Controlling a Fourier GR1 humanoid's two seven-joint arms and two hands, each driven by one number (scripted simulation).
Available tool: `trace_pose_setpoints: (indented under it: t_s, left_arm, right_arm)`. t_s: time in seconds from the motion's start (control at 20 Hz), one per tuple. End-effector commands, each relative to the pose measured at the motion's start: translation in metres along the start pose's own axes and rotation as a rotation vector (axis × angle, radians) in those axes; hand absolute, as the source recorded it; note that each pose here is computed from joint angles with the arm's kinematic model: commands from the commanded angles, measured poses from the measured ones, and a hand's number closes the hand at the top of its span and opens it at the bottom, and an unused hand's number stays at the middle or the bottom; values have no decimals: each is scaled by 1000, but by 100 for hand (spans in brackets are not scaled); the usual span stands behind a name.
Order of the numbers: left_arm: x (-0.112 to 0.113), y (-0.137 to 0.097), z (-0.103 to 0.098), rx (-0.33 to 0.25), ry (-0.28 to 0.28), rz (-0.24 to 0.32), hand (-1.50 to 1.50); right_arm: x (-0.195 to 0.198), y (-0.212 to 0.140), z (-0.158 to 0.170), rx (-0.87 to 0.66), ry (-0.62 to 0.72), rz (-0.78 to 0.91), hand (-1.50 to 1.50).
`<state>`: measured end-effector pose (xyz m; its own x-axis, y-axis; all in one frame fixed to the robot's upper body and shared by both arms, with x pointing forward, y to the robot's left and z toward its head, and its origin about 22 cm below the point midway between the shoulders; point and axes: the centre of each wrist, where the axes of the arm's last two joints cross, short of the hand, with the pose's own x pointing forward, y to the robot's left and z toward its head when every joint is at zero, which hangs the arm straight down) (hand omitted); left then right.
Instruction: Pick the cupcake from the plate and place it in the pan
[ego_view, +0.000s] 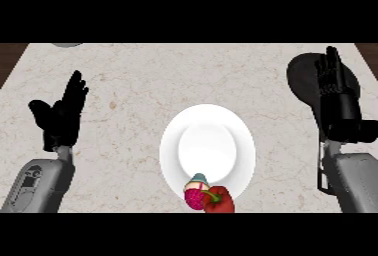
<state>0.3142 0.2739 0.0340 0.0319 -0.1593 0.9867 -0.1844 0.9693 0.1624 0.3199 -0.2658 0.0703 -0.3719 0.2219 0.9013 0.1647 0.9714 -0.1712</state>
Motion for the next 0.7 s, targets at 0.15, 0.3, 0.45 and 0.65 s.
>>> trace_pose_setpoints:
  t_s: [0.15, 0.3, 0.45, 0.65]
  left_arm:
    - [5, -8, 2, -70, -4, 12, 0]
    - [-2, -13, 7, -90, 62, 87, 0]
    - [-6, 0, 13, -60, 85, 98, 0]
    - [3, 18, 22, -46, 68, 122, 0]
  right_arm:
    - [79, 82, 9, 581, -515, -63, 150]
    - [112, 77, 5, 683, -794, 256, 150]
    - [117, 74, 47, 662, -1031, 222, 150]
    - [83, 30, 95, 674, -1029, 430, -150]
